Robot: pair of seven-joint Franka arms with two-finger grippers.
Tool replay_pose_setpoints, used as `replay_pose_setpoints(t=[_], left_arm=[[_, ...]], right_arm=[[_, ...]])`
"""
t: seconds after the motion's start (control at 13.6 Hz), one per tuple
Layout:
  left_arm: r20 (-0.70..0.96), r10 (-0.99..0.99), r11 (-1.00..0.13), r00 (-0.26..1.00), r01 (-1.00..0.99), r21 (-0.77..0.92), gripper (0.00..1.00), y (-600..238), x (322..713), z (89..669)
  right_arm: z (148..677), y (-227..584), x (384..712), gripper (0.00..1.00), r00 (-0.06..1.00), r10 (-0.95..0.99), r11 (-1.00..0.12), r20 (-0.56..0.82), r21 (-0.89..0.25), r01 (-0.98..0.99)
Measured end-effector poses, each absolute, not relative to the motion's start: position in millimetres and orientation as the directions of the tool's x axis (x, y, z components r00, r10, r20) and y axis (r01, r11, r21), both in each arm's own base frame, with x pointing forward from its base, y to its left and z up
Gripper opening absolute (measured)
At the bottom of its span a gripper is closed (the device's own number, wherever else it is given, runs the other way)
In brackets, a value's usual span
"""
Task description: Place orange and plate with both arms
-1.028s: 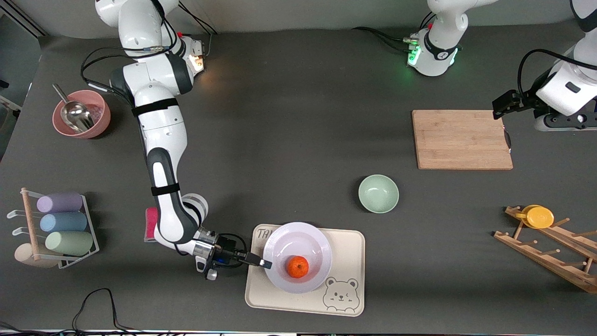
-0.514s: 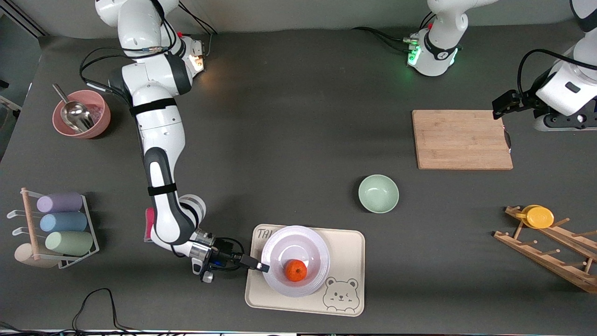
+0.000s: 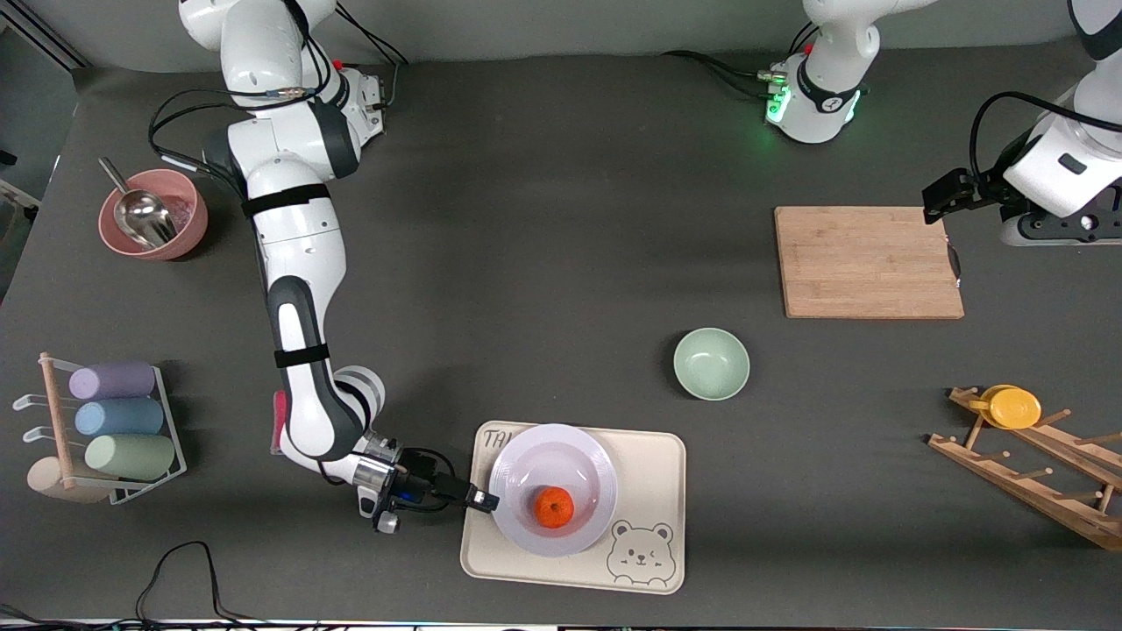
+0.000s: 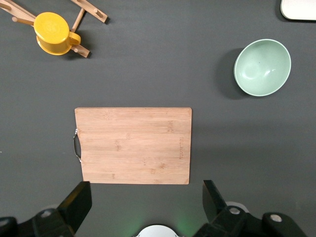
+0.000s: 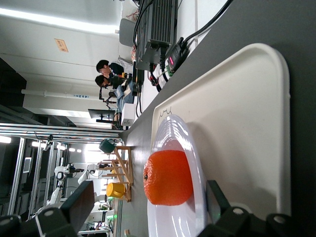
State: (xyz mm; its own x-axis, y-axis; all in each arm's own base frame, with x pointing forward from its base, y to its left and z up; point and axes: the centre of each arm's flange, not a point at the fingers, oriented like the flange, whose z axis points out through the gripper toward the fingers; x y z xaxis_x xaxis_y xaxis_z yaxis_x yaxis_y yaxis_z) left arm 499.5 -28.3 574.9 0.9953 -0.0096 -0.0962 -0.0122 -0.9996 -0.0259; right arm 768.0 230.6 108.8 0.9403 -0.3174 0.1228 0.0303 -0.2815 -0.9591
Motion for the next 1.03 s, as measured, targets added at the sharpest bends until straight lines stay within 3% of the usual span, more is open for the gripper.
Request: replay_pose_setpoints(t=[0.59, 1.03], left_arm=[[-0.096, -0.011, -1.000, 0.995, -0.014, -0.026, 1.00, -29.2, 499.4, 574.9], [-0.096, -0.013, -1.000, 0.995, -0.015, -0.026, 1.00, -30.0, 499.4, 574.9]], right_arm=[[164.2, 191.3, 786.2, 1.00, 0.944, -0.233, -0.437, 0.232, -0.893, 0.111], [232.3, 128.1, 763.2, 1.00, 0.974, -0.026, -0.715, 0.223, -0.685, 0.137]])
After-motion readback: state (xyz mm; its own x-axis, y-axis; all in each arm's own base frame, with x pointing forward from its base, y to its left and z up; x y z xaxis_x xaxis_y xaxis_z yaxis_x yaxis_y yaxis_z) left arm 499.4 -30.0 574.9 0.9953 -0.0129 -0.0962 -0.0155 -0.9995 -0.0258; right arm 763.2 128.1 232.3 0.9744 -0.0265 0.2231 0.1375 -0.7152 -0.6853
